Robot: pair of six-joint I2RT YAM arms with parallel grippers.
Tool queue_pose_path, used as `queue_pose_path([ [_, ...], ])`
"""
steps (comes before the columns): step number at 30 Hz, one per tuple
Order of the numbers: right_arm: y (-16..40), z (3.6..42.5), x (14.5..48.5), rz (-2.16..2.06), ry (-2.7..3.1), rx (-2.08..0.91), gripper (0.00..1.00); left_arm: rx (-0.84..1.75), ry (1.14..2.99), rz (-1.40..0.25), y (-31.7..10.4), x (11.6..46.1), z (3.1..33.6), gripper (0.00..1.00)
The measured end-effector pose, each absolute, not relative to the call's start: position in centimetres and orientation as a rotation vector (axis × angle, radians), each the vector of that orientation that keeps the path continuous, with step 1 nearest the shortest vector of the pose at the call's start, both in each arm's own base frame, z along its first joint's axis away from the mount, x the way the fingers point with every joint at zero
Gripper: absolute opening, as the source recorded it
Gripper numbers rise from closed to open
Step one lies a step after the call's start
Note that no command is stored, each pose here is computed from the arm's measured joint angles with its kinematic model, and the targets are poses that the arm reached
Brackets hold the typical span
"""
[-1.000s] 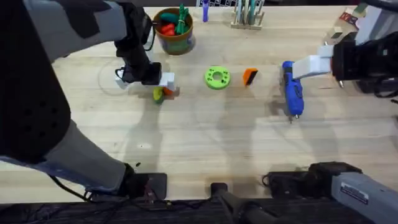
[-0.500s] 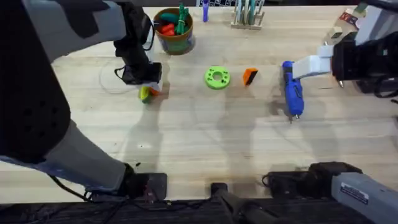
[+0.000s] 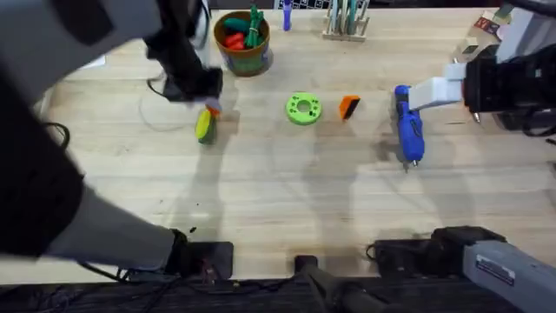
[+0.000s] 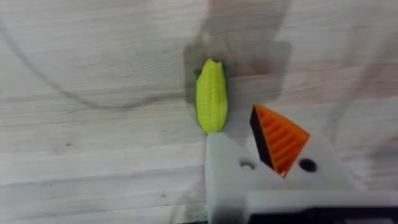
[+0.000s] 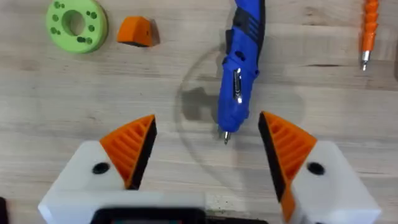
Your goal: Pick up the gripper from the table and insert it into the empty holder that is missing its gripper. Then pick up a screw, insert it into the mounting hole, and use the screwdriver to tighten it. Finally, clean up the table by picking up the vegetable and placing it into the bucket.
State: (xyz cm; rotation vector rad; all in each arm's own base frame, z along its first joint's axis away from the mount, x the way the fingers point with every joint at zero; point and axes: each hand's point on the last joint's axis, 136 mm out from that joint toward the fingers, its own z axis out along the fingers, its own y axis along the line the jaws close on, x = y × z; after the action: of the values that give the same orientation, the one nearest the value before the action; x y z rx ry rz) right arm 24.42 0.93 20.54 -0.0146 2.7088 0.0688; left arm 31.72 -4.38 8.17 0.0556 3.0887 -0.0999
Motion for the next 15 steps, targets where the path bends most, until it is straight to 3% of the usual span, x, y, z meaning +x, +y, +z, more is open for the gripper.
queue_pose_path([
  [8, 0.9, 20.5, 24.4, 0.069, 2.709, -0.014, 0.991, 0.063, 2.789, -0.129, -4.4, 32.0, 19.9, 0.014],
  [15, 0.9, 20.5, 24.4, 0.069, 2.709, -0.014, 0.991, 0.064, 2.638, -0.133, -4.1, 30.0, 24.9, 0.014],
])
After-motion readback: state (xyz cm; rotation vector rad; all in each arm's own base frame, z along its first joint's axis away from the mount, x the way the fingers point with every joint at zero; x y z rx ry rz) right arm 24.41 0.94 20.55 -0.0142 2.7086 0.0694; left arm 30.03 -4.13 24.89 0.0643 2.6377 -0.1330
